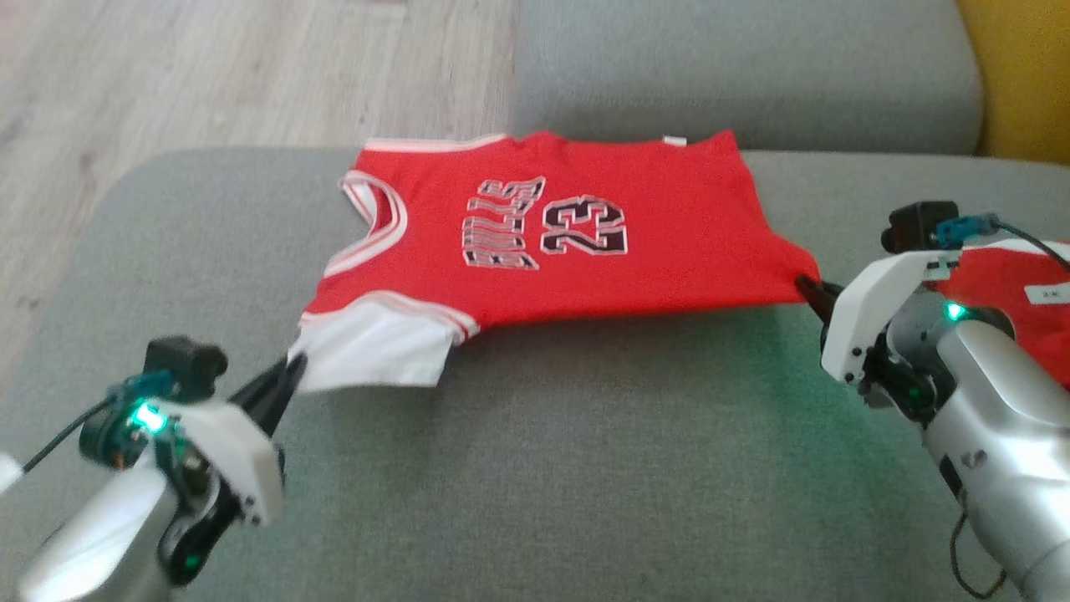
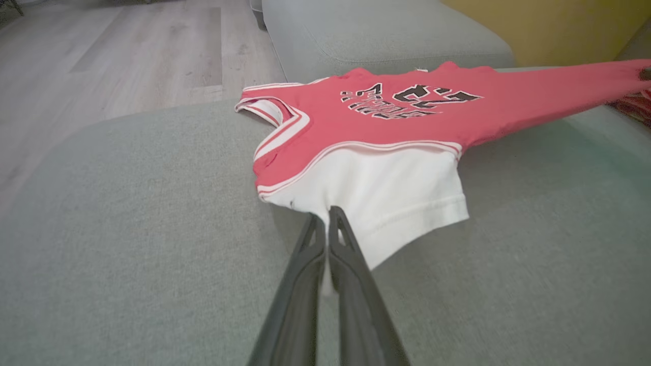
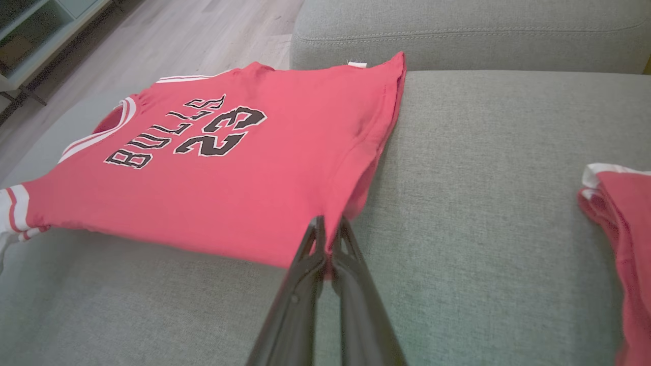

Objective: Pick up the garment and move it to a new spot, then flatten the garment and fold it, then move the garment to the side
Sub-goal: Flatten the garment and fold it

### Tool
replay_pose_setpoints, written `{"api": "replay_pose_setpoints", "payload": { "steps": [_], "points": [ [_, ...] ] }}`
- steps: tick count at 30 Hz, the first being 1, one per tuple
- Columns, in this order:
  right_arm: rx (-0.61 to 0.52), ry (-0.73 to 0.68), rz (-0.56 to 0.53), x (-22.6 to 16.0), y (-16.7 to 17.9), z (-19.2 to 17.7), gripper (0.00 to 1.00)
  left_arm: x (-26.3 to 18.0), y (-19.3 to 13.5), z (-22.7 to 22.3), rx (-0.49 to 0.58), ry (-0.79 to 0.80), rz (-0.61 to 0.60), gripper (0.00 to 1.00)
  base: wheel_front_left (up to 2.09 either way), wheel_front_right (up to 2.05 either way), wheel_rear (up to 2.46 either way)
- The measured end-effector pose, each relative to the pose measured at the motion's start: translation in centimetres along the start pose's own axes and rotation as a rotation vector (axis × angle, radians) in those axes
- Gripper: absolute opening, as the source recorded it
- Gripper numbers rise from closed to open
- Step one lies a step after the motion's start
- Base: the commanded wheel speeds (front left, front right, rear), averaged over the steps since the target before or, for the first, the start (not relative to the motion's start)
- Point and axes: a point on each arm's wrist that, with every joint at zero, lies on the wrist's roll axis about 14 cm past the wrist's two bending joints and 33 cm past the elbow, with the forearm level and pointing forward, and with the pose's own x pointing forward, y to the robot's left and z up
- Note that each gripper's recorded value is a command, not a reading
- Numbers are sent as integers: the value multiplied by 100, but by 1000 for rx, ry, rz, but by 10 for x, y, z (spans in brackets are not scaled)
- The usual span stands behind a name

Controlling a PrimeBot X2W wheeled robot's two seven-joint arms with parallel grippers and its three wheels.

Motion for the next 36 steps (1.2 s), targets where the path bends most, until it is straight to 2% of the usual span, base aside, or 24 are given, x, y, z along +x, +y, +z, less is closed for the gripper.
{"api": "replay_pose_setpoints", "payload": {
  "steps": [9, 20, 30, 36],
  "points": [
    [50, -17, 50, -30, 9, -10, 0, -47, -16, -17, -20, 56, -76, 0, 0, 0, 0],
    [92, 42, 123, -70, 18, -55, 0, -88, -51, -32, -45, 96, -142, 0, 0, 0, 0],
    [129, 11, 125, -75, 14, -53, 0, -82, -48, -28, -32, 107, -112, 0, 0, 0, 0],
    [137, 48, 134, -65, 22, -57, 0, -64, -32, -20, 43, 142, -88, 0, 0, 0, 0]
  ]
}}
